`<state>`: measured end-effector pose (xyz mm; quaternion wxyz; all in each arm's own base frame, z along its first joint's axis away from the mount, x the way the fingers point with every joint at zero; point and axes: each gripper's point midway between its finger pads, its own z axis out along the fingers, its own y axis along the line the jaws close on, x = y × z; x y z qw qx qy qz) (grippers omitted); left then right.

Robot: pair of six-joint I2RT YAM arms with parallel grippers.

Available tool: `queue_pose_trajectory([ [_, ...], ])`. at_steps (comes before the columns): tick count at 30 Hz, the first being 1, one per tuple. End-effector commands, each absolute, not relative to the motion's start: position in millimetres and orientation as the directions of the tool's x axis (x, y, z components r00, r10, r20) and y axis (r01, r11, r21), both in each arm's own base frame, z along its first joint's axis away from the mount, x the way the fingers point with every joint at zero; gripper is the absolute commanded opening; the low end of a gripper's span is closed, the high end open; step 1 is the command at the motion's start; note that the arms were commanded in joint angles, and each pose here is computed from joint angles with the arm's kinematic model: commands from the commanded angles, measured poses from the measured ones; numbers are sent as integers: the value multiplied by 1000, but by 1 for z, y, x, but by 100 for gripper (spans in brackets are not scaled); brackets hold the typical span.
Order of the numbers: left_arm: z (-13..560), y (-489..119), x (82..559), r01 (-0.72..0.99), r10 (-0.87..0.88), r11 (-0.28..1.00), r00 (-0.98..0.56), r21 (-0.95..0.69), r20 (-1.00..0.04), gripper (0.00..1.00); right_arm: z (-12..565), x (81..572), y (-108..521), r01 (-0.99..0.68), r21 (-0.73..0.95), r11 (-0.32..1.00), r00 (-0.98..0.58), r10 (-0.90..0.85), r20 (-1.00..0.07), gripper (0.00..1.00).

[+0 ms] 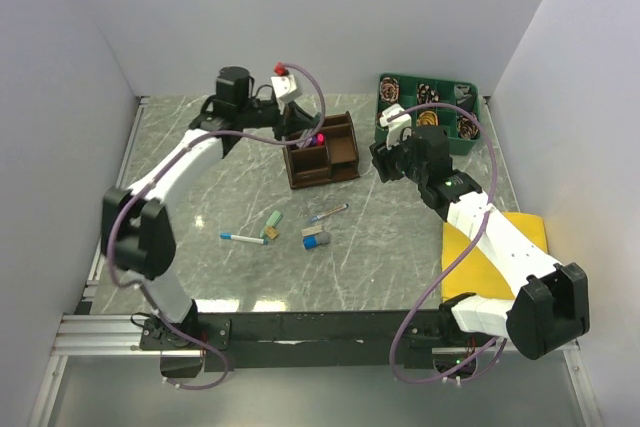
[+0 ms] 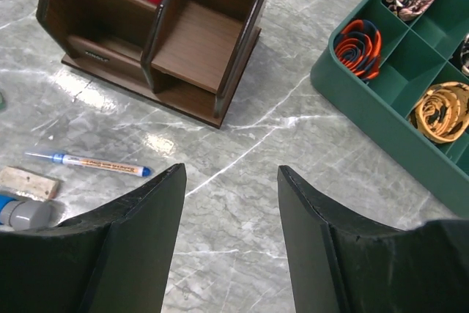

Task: Sort the stationery into containers
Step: Place the pen in the storage box.

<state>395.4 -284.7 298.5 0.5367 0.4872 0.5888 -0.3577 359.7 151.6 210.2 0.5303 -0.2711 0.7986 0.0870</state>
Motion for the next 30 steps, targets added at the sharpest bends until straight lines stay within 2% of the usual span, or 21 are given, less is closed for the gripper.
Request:
queue_pose_trajectory([
  [1, 291, -304, 407, 970, 170, 160, 156, 184, -973, 1, 229, 368, 146, -493, -182, 850, -237, -333, -912, 61],
  [14, 220, -340, 394, 971, 224, 5, 234, 241, -946, 1, 219, 359, 139, -490, -193, 850, -266, -356, -896, 61],
  [30, 159, -344, 419, 954, 281, 3, 287, 300, -916, 1, 213, 359, 137, -500, -193, 844, -310, -383, -870, 60],
])
